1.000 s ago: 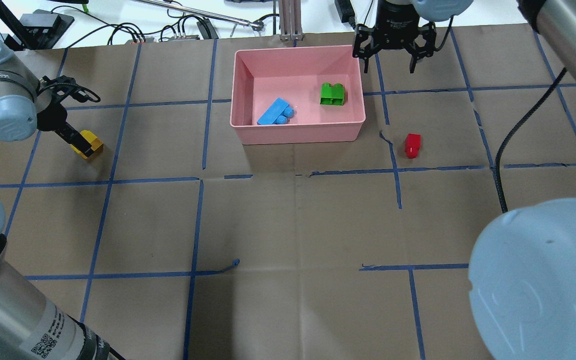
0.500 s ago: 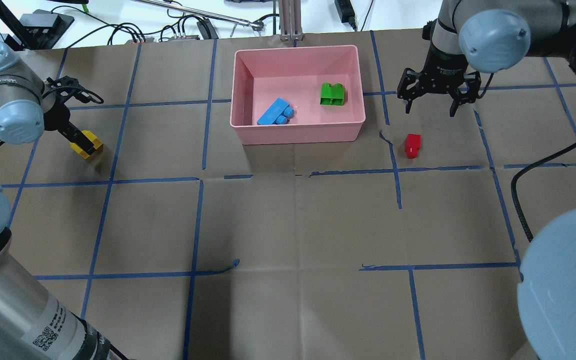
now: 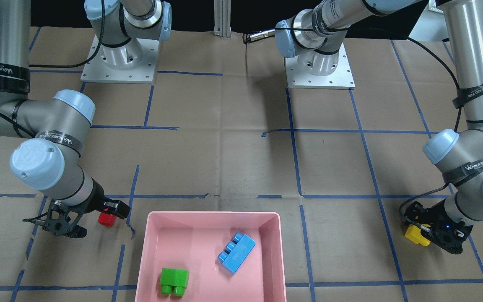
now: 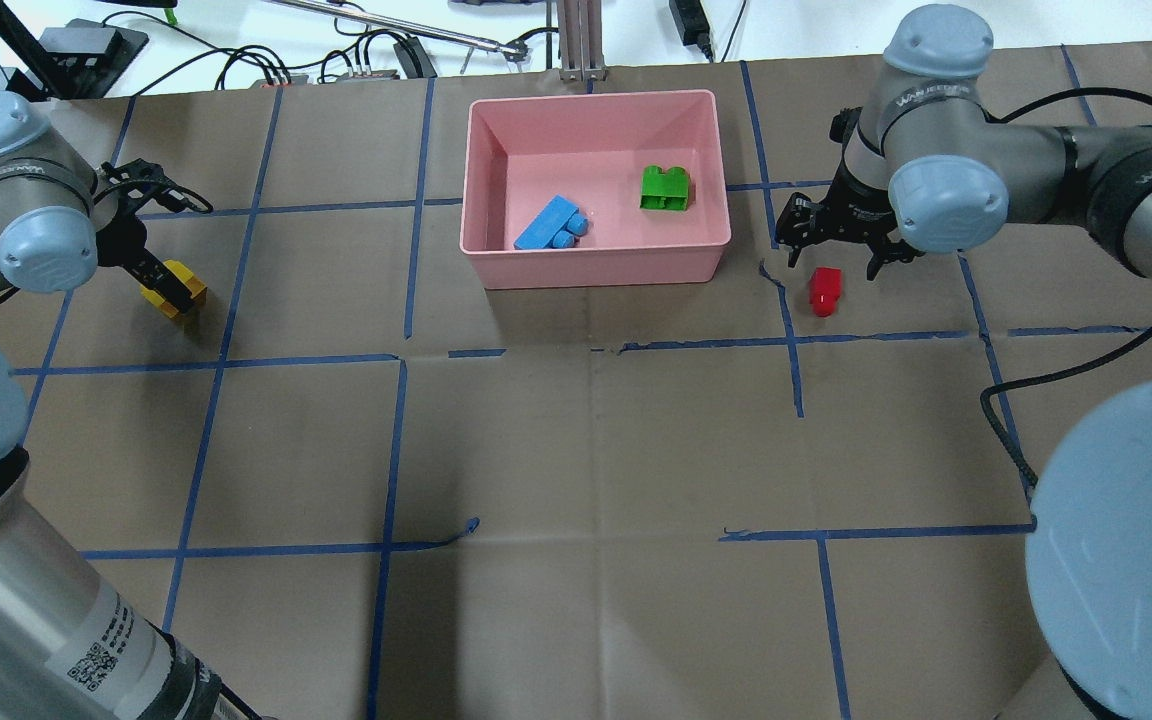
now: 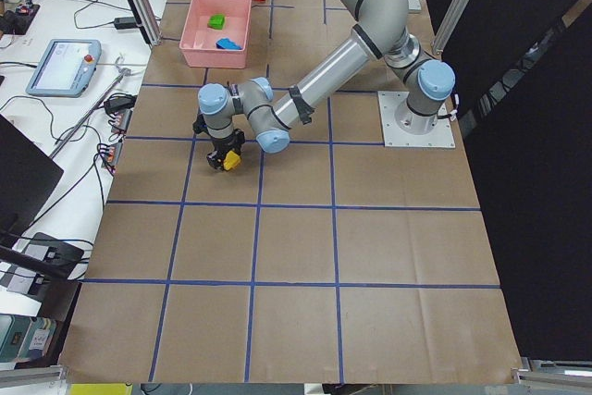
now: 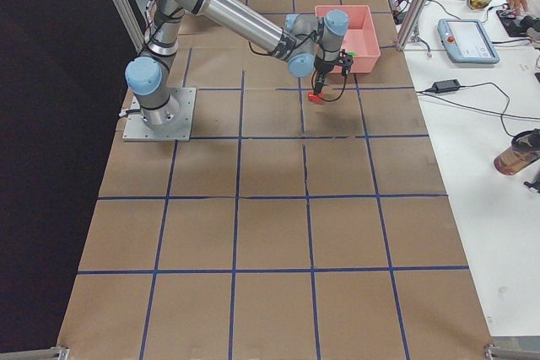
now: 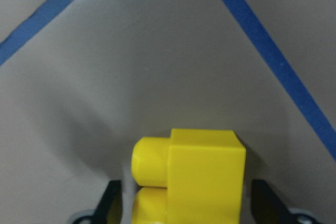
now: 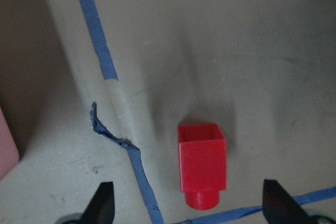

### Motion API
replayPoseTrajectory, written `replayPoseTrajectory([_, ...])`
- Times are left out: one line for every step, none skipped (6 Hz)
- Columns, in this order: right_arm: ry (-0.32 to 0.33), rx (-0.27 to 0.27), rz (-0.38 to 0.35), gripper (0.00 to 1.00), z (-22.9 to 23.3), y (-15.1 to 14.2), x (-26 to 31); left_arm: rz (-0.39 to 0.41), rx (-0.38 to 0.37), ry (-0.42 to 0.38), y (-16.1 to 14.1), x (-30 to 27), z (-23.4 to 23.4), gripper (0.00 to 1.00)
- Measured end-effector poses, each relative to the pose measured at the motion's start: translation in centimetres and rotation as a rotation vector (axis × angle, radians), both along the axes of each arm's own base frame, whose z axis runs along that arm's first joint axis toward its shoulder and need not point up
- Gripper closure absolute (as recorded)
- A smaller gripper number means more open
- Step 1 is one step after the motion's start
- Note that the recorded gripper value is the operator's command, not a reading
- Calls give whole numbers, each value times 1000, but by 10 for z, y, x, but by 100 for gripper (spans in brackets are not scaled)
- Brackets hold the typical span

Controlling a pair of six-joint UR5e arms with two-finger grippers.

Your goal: Put all blocks into box

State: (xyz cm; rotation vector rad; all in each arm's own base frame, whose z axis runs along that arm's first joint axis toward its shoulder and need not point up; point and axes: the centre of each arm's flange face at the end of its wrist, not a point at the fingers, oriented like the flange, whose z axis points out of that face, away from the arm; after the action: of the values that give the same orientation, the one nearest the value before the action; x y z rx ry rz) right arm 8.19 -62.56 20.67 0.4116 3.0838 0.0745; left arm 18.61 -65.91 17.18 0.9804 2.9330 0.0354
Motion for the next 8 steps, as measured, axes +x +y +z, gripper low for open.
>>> replayPoseTrajectory([2,13,-14,1,-17,-1,-1,7,0,-3,1,-1,2,100])
replayPoseTrajectory([7,25,-13,1,-25,1,-2,11,-1,-4,0,-2,8,100])
replayPoseTrajectory([8,38,-11,6,-30,5,-2,21,3,0,0,-5,16,100])
replayPoseTrajectory([6,43,-11,21,-34,8,-2,36,9,3,0,-17,26,100])
replayPoseTrajectory([4,40,-12,33,-34,8,-2,50,5,3,-3,-44,41,100])
replayPoseTrajectory([1,37,-13,45,-34,8,-2,81,-11,0,-8,-84,58,100])
replayPoseTrajectory([-2,35,-13,54,-34,8,-2,140,-42,-4,-16,-130,75,100])
replayPoseTrajectory([-3,33,-13,61,-33,7,-2,222,-80,-2,-29,-187,98,100])
